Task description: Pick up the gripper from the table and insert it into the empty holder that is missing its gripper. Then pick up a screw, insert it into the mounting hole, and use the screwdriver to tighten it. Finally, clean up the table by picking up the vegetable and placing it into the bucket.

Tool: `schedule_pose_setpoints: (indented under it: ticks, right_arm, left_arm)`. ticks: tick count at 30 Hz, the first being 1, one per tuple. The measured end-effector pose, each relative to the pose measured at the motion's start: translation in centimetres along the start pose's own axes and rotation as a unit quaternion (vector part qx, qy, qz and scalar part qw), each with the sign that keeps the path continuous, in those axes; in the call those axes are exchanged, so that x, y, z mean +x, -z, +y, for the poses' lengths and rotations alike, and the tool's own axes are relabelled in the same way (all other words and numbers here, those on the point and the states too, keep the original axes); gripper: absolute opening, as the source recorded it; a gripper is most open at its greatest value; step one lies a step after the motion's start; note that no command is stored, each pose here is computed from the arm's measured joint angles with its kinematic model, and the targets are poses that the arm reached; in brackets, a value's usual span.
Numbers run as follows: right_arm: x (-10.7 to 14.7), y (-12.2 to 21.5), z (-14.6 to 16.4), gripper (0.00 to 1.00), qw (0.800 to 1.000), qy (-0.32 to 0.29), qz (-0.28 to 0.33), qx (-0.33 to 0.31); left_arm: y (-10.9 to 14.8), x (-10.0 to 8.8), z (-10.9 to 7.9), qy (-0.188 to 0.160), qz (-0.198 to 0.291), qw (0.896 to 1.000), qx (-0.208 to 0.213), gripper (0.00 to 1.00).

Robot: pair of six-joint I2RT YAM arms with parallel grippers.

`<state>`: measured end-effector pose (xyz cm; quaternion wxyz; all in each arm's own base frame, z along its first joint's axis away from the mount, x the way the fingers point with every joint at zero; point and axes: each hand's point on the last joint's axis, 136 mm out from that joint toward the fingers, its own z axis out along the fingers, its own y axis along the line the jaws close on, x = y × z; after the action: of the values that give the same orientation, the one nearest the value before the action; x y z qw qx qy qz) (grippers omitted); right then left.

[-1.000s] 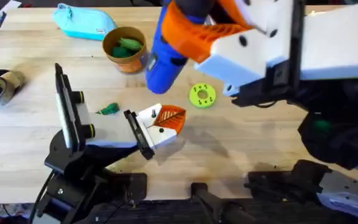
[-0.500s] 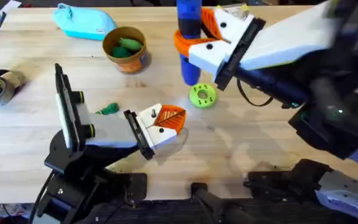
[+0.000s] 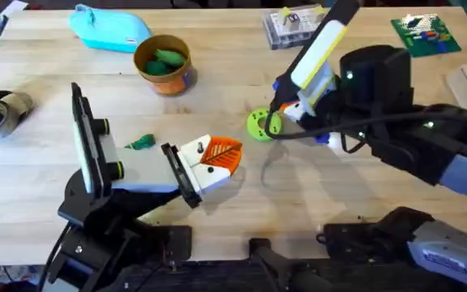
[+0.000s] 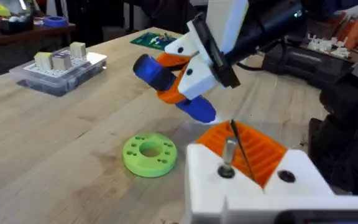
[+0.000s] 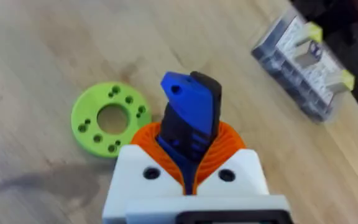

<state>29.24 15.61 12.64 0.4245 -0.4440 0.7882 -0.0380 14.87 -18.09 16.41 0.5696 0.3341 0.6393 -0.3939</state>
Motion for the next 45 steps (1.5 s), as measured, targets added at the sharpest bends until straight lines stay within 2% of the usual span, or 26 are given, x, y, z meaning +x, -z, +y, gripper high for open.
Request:
schedule_pose_setpoints:
  ticks: [5, 9, 13, 16, 21, 22, 23, 28, 29, 32, 37, 45]
  right_arm:
    - [1.6, -0.5, 0.8, 0.044, 0.997, 0.072, 0.034, -0.016]
    - [2.6, -1.5, 1.3, 0.043, 0.986, 0.157, 0.052, -0.033]
    - [4.0, -2.9, 1.6, 0.042, 0.973, 0.213, 0.072, -0.049]
    - [5.6, -4.2, 1.0, 0.042, 0.968, 0.226, 0.094, -0.054]
    - [7.6, -6.0, -1.6, 0.047, 0.976, 0.188, 0.098, -0.043]
    - [7.6, -6.1, -2.2, 0.094, 0.979, 0.18, 0.093, -0.038]
    - [7.6, -6.1, -2.8, 0.218, 0.981, 0.172, 0.087, -0.031]
    - [7.0, -6.2, -3.5, 0.942, 0.984, 0.163, 0.065, -0.027]
    - [7.0, -6.2, -3.3, 0.978, 0.984, 0.163, 0.065, -0.03]
    - [7.0, -6.1, -2.9, 0.994, 0.985, 0.154, 0.063, -0.04]
    - [6.7, -5.3, -2.6, 0.995, 0.994, 0.079, 0.063, -0.043]
    - [1.7, 1.3, -4.4, 0.996, 0.997, -0.073, -0.021, -0.008]
  left_arm:
    - [0.0, 0.0, 0.0, 0.0, 0.0, 1.0, 0.0, 0.014]
    - [0.0, 0.0, 0.0, 0.0, 0.0, 1.0, 0.0, 0.014]
    - [0.0, 0.0, 0.0, 0.0, 0.0, 1.0, 0.0, 0.014]
    - [0.0, 0.0, 0.0, 0.0, 0.0, 1.0, 0.0, 0.014]
    - [0.0, 0.0, 0.0, 0.0, 0.0, 1.0, 0.0, 0.014]
    - [0.0, 0.0, 0.0, 0.0, 0.0, 1.0, 0.0, 0.014]
    - [0.0, 0.0, 0.0, 0.0, 0.0, 1.0, 0.0, 0.014]
    - [0.0, 0.0, 0.0, 0.0, 0.0, 1.0, 0.0, 0.014]
    - [0.0, 0.0, 0.0, 0.0, 0.0, 1.0, 0.0, 0.014]
    - [0.0, 0.0, 0.0, 0.0, 0.0, 1.0, 0.0, 0.014]
    - [0.0, 0.0, 0.0, 0.0, 0.0, 1.0, 0.0, 0.014]
    - [0.0, 0.0, 0.0, 0.0, 0.0, 1.0, 0.0, 0.014]
